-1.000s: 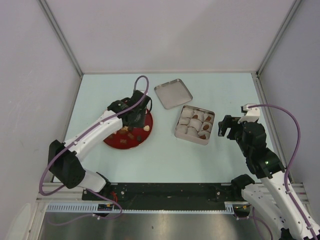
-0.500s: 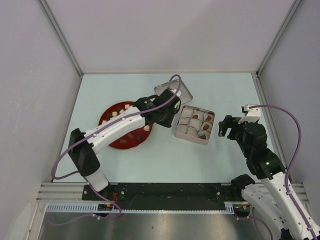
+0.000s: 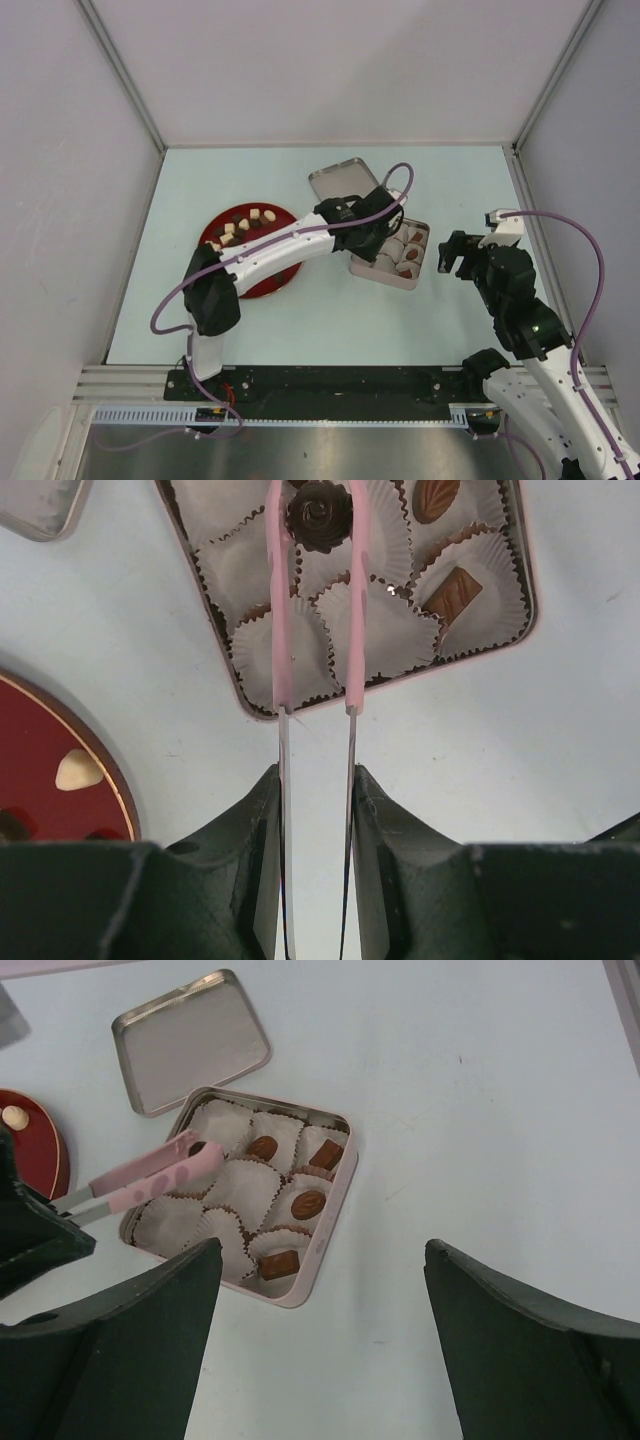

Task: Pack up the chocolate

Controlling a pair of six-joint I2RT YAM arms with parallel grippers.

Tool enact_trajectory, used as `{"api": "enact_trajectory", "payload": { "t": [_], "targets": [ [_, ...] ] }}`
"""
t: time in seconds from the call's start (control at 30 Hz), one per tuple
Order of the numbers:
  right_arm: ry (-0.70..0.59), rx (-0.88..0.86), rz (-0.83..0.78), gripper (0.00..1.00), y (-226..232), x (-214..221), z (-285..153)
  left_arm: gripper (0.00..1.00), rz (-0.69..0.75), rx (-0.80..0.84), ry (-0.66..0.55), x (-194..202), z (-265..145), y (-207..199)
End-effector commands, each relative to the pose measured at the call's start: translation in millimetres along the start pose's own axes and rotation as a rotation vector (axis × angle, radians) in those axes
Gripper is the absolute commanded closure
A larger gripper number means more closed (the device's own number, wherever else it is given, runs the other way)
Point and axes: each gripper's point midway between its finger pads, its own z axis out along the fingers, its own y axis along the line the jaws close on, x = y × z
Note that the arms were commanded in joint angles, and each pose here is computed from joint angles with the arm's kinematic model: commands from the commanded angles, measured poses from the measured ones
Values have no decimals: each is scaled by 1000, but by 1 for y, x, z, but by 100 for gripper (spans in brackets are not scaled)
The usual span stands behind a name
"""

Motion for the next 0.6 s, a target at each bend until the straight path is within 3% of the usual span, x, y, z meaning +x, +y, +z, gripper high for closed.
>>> {"api": "enact_trajectory", "payload": {
  "t": [0.0,0.57],
  "targets": [
    [-52,9,6,13,-1,-13,0,95,36,20,-35,-15,5,-11],
    [-48,7,2,13,-1,-11,1,84,70,31,9,-5,39,-25]
  ]
}}
